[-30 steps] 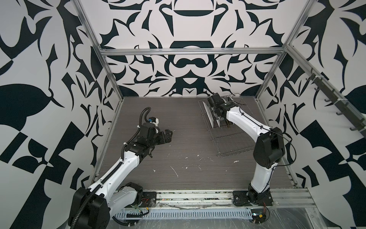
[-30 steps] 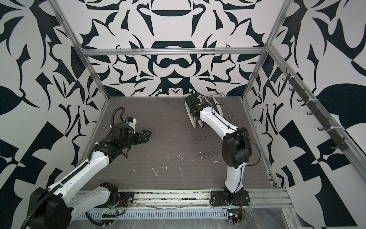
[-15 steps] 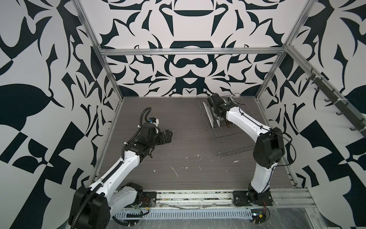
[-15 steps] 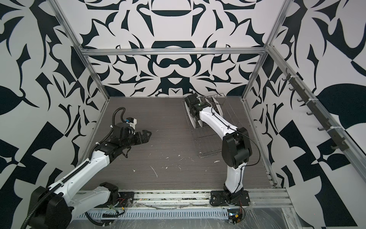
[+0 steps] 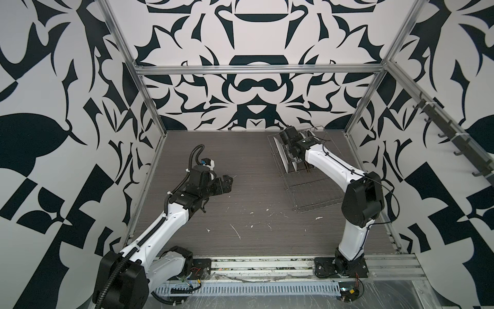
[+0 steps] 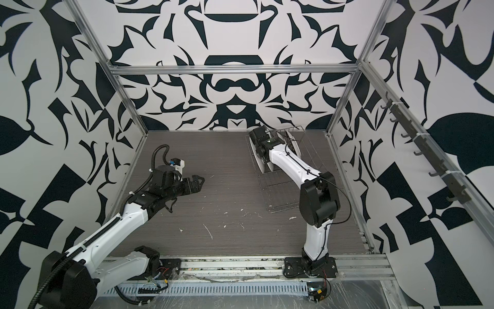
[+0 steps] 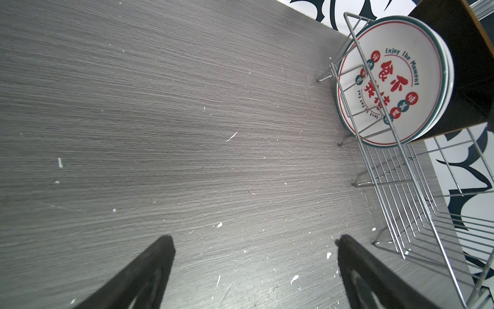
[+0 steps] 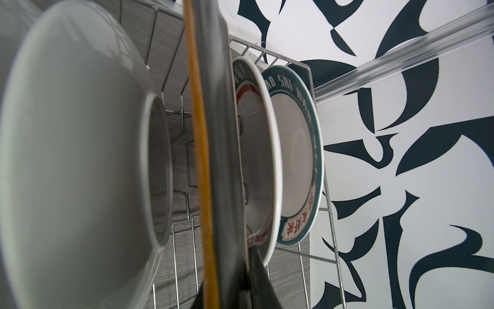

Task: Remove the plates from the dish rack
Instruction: 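Close the right gripper on the edge of the black tray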

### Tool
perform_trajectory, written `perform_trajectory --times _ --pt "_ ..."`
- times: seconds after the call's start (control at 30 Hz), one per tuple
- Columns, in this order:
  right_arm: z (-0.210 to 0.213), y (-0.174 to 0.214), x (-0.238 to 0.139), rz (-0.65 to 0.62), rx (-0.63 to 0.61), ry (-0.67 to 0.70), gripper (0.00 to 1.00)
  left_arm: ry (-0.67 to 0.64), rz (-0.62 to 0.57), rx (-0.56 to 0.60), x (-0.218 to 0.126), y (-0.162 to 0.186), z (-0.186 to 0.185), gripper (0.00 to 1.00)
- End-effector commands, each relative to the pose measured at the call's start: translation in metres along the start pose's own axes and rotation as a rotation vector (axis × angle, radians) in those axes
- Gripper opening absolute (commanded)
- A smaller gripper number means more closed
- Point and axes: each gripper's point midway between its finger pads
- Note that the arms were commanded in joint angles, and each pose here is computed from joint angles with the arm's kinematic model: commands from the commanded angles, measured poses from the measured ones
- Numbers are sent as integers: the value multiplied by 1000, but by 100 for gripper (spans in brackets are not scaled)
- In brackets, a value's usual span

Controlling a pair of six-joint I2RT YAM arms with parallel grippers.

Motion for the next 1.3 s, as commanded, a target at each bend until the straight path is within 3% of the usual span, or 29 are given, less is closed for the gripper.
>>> perform_trajectory --times 0.0,1.27 --pt "-20 -16 -12 -69 98 58 0 10 -16 -6 -4 -10 -6 99" --pt "-62 -44 -82 -305 202 45 0 46 4 -59 -1 -1 -12 97"
Point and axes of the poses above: each gripper's point midway between its finger pads, its own x axis out along the fingers, its own z axis along the line the jaws close on, y = z × x, and after that the axes turned 5 degrees about x, right-handed
